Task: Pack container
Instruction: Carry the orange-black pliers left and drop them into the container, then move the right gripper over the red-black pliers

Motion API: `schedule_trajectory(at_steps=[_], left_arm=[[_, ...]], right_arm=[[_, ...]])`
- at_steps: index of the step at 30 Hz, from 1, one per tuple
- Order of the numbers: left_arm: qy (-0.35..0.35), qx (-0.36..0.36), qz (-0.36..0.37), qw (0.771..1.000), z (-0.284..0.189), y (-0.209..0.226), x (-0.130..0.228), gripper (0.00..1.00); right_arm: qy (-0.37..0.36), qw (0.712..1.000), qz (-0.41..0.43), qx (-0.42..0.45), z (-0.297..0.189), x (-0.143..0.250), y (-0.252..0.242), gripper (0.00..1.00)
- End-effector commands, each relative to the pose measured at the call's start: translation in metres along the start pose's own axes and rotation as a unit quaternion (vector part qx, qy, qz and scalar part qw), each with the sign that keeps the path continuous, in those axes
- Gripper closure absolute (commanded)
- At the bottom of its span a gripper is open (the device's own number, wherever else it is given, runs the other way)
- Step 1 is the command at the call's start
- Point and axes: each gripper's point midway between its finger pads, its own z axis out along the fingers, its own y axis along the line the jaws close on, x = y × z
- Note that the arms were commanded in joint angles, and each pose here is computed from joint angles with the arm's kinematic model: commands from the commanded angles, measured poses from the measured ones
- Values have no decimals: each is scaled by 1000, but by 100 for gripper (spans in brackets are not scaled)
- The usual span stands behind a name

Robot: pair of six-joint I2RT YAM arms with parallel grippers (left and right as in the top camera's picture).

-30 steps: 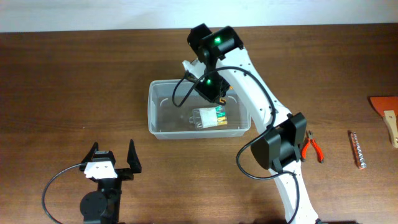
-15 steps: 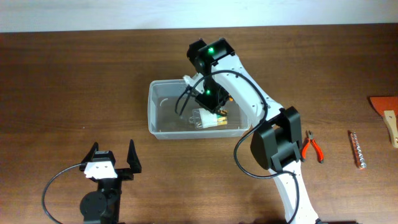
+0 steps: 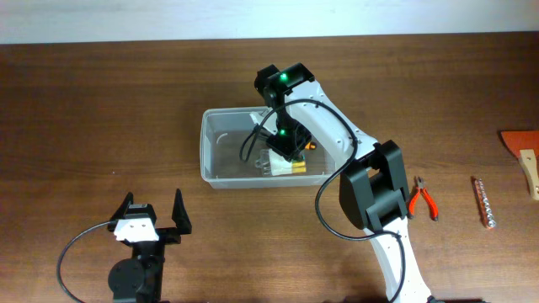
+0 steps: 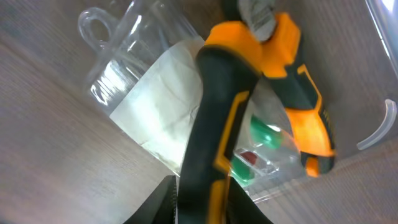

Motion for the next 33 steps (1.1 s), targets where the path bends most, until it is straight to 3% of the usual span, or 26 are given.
schedule_trajectory(at_steps=[1,4,7,9,10,17,24,28,33], left_arm=[[1,0,-1,1000,0,0,1,1],[1,0,-1,1000,0,0,1,1],[1,1,-1,1000,0,0,1,1],[1,0,-1,1000,0,0,1,1],[1,0,-1,1000,0,0,1,1],[1,0,-1,1000,0,0,1,1],[1,0,-1,1000,0,0,1,1],[1,0,-1,1000,0,0,1,1],[1,0,-1,1000,0,0,1,1]], right_arm=[[-13,1000,-3,2,-13,1,3,75],[-13,1000,-3,3,-20,2,4,72],[-16,1000,5,18,-40,6,-1,51],[-28,999,12,29,-61,8,-6,4],[-41,998,22,32,-73,8,-9,1],[-143,981,103,81,-159,35,-52,1],[-216,930,266,135,-235,129,-97,1],[-222,914,317,124,-245,191,-92,1],[-186,890,403,105,-219,254,-85,1]])
